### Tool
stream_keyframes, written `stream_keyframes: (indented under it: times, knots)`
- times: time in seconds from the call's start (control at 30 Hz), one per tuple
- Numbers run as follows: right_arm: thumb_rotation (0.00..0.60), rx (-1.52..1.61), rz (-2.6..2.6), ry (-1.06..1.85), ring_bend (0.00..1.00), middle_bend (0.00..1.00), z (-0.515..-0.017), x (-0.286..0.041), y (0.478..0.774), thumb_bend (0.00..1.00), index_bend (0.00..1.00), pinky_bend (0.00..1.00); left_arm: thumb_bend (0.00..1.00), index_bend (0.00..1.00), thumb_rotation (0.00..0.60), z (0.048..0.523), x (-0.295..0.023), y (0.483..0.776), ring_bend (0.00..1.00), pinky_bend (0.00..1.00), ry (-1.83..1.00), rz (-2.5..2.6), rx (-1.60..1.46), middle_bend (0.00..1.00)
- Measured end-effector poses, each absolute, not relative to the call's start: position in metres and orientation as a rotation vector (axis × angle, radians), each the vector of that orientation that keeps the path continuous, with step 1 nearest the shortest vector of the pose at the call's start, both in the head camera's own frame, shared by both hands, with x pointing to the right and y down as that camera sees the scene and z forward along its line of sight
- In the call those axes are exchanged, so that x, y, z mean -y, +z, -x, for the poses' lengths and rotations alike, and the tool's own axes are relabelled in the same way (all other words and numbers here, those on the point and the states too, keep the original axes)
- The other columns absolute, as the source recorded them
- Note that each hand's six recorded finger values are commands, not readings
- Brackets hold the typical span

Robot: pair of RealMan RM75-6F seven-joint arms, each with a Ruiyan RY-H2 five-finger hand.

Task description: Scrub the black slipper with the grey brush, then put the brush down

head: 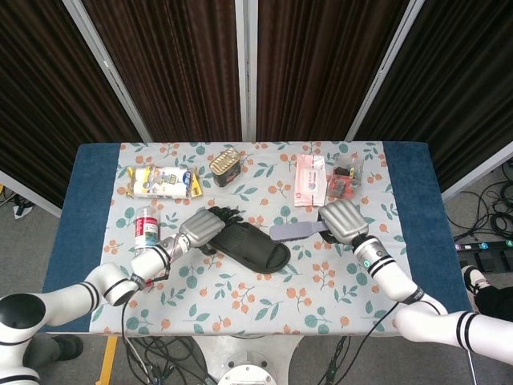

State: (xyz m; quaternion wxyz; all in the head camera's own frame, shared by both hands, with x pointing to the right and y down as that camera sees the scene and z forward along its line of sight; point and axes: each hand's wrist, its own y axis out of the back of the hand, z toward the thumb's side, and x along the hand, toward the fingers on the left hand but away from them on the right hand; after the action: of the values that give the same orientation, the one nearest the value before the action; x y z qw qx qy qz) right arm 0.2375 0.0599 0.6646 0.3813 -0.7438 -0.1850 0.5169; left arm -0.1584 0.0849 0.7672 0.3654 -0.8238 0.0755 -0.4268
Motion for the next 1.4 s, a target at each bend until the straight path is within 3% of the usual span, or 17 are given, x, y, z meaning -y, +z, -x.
stream_keyframes:
  times: [0.23,0.33,0.47,0.6,1.07,1.4]
  knots:
    - [0.6,0.429,1.902,1.321,1.0,0.99,-0.229,-0.068,0.683,0.37,1.0,1.0,0.25,0.14,0.6,0.154,-0.083,0.786,0.1,0.16,-1.163,2.118,-0.173,0.16]
    - [0.6,0.417,1.901,1.314,1.0,0.99,-0.224,-0.071,0.69,0.37,1.0,1.0,0.24,0.21,0.6,0.155,-0.082,0.79,0.11,0.16,-1.189,2.134,-0.185,0.24]
    - [0.6,0.406,1.889,1.297,1.0,0.99,-0.215,-0.072,0.699,0.38,1.0,1.0,0.23,0.33,0.6,0.156,-0.083,0.792,0.19,0.16,-1.196,2.155,-0.211,0.38]
    - [0.6,0.384,1.88,1.282,1.0,0.99,-0.203,-0.074,0.71,0.37,1.0,1.0,0.23,0.37,0.6,0.157,-0.082,0.793,0.24,0.16,-1.197,2.159,-0.229,0.43]
    - [0.6,0.318,1.77,1.23,1.0,0.99,-0.163,-0.074,0.746,0.37,1.0,1.0,0.22,0.37,0.6,0.156,-0.082,0.787,0.24,0.16,-1.163,2.133,-0.241,0.43]
    - [0.6,0.175,1.807,1.231,1.0,0.99,-0.191,-0.106,0.748,0.37,1.0,1.0,0.22,0.37,0.6,0.159,-0.082,0.786,0.24,0.16,-1.167,2.121,-0.239,0.43]
